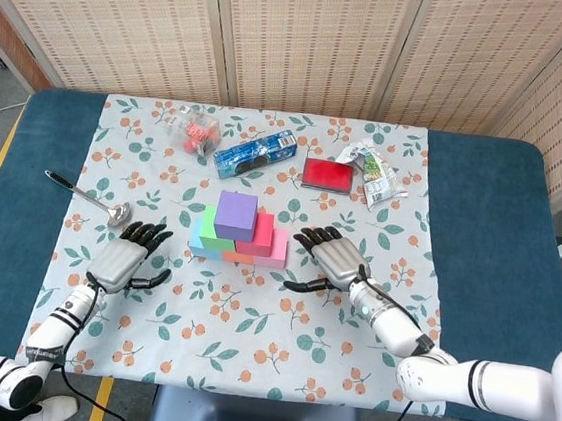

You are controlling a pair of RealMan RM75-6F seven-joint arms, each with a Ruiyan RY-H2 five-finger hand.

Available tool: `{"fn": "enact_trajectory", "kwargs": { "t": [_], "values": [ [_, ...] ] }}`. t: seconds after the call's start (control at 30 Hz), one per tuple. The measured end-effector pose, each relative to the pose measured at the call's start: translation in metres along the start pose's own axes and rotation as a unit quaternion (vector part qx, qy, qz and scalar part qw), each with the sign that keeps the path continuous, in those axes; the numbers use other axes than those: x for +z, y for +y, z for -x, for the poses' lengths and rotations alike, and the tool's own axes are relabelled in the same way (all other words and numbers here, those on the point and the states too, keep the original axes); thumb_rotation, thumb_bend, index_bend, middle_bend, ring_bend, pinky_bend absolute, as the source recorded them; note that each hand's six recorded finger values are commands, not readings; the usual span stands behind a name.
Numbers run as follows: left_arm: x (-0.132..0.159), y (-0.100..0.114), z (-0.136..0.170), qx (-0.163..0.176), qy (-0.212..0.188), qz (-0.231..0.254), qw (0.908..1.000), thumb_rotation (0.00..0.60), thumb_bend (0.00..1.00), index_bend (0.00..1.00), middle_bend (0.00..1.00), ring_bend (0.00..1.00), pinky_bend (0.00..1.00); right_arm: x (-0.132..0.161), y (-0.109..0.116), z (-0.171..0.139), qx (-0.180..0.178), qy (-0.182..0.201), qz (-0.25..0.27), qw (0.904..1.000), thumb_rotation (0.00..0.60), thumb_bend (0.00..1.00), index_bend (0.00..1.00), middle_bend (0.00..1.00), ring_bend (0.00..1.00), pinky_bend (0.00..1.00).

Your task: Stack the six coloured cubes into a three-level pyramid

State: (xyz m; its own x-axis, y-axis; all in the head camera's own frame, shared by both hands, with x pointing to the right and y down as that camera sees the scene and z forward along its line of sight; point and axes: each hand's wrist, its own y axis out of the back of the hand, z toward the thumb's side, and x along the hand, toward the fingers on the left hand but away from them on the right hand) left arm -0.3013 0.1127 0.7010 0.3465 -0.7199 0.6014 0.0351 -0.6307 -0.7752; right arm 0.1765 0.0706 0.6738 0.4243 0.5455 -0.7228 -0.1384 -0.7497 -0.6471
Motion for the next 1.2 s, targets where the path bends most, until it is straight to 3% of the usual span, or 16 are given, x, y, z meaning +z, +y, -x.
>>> {"fn": "enact_trajectory", "kwargs": {
  "t": [0.23, 1.2],
  "values": [
    [0.014, 0.016, -0.007, 0.013, -0.02, 0.001, 0.9997, 0.0, 0.32, 0.04, 0.0, 0.0, 0.0, 0.014, 0.015, 0.003, -0.002, 0.002, -0.009, 1.0, 0.051, 0.0, 0.0, 0.0, 0.0, 0.0],
    [0.036, 0.012, -0.028, -0.015, -0.043, -0.038, 0.9982, 0.0, 0.32, 0.04, 0.0, 0.0, 0.0, 0.032, 0.005, 0.024, 0.009, 0.009, -0.007, 0.9999, 0.052, 0.0, 0.0, 0.0, 0.0, 0.0]
  ]
}}
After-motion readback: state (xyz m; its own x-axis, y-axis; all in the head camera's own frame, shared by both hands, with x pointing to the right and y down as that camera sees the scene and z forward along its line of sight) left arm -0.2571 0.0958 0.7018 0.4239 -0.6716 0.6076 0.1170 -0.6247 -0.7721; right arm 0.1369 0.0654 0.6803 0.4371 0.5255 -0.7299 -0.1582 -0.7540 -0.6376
